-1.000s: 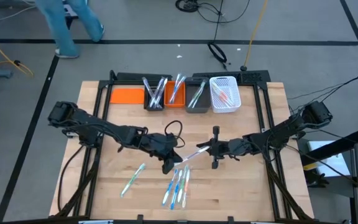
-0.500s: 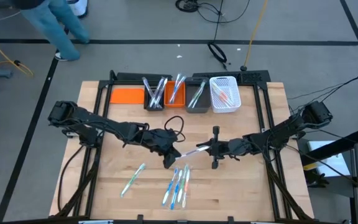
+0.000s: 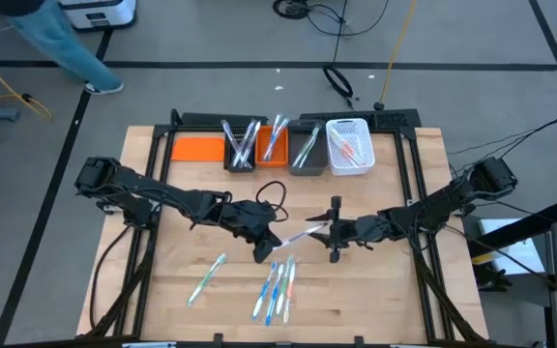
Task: Pick & Place Toothbrushes
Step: Put the violet toothbrush into the black basket
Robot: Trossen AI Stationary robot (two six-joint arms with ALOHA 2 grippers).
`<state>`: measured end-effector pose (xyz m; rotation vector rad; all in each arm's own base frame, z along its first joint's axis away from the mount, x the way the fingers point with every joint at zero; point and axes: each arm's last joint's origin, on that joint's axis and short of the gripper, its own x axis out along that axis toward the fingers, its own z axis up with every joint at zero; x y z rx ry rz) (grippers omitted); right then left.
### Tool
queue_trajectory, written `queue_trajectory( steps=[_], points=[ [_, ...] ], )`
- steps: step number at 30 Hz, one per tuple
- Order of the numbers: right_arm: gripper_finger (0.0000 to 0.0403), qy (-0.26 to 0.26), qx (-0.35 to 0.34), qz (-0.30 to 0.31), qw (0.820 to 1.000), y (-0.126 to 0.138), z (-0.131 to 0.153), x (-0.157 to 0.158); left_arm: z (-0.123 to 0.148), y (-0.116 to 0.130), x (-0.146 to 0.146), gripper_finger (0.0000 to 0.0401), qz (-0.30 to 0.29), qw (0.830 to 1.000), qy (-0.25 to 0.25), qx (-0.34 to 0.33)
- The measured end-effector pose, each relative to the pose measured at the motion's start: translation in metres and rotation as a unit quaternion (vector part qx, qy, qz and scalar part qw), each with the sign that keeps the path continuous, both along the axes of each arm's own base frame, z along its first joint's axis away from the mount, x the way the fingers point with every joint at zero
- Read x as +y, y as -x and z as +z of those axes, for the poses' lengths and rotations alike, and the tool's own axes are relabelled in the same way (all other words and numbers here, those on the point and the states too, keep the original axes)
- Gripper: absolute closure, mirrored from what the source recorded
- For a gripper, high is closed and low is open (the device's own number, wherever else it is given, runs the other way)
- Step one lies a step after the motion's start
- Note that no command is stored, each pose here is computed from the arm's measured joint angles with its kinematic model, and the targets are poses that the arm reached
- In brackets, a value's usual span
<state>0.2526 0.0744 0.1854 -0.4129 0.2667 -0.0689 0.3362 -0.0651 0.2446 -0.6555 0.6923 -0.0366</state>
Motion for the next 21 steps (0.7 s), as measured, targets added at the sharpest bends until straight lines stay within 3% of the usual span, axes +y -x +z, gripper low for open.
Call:
queue_trajectory(
  steps=[3, 8, 21],
  points=[
    [0.0255, -0.001, 0.002, -0.004, 1.0, 0.0002, -0.0003, -0.0002, 0.0016, -0.0011, -0.0003, 0.0394, -0.001, 1.0, 0.001, -0.01],
    [0.0382, 0.003, 0.005, 0.004, 1.0, 0.0004, -0.0009, 0.0006, 0.001, -0.001, 0.0007, 0.0394, 0.002, 1.0, 0.002, -0.007],
    [0.0395, -0.007, -0.005, 0.005, 1.0, 0.0004, 0.0008, 0.0022, -0.0018, -0.0004, 0.0095, 0.0393, 0.015, 1.0, 0.0, 0.012]
  ],
)
